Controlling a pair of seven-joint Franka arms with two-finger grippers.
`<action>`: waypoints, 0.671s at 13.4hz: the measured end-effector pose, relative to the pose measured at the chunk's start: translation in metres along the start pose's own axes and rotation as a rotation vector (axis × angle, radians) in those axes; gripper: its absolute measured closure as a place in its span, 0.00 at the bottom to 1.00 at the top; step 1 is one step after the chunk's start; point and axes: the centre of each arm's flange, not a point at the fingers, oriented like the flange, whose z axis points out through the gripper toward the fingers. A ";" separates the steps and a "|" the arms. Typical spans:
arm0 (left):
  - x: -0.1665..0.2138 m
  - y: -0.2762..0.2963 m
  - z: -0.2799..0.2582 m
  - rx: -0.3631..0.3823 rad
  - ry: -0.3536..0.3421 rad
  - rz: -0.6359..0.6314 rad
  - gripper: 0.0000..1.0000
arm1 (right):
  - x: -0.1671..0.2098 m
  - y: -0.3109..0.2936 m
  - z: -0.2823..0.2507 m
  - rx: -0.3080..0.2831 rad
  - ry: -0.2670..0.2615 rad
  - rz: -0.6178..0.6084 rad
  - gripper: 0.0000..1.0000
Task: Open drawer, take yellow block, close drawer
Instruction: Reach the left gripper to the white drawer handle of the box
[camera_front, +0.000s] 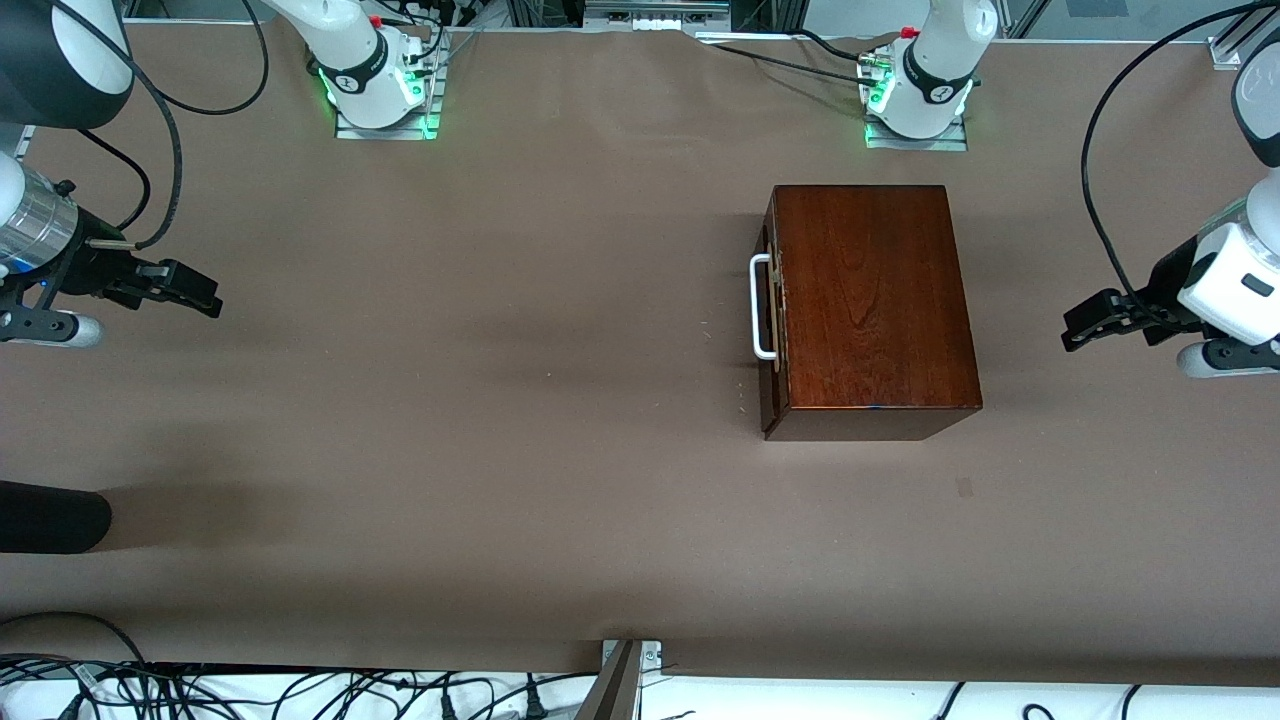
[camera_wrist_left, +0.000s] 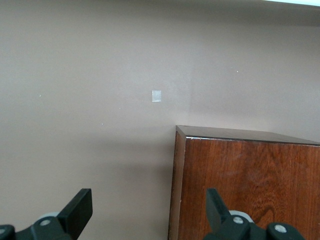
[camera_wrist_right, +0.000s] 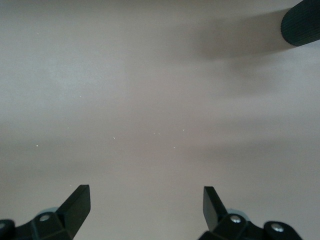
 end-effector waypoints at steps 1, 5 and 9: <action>0.000 0.008 0.002 -0.001 -0.004 0.013 0.00 | 0.000 -0.001 0.000 0.000 0.000 -0.002 0.00; -0.011 0.072 0.007 -0.005 -0.014 0.111 0.00 | -0.002 -0.001 -0.002 0.000 -0.005 -0.004 0.00; -0.029 0.158 0.038 0.005 -0.063 0.088 0.00 | -0.005 -0.002 -0.002 0.000 -0.019 -0.006 0.00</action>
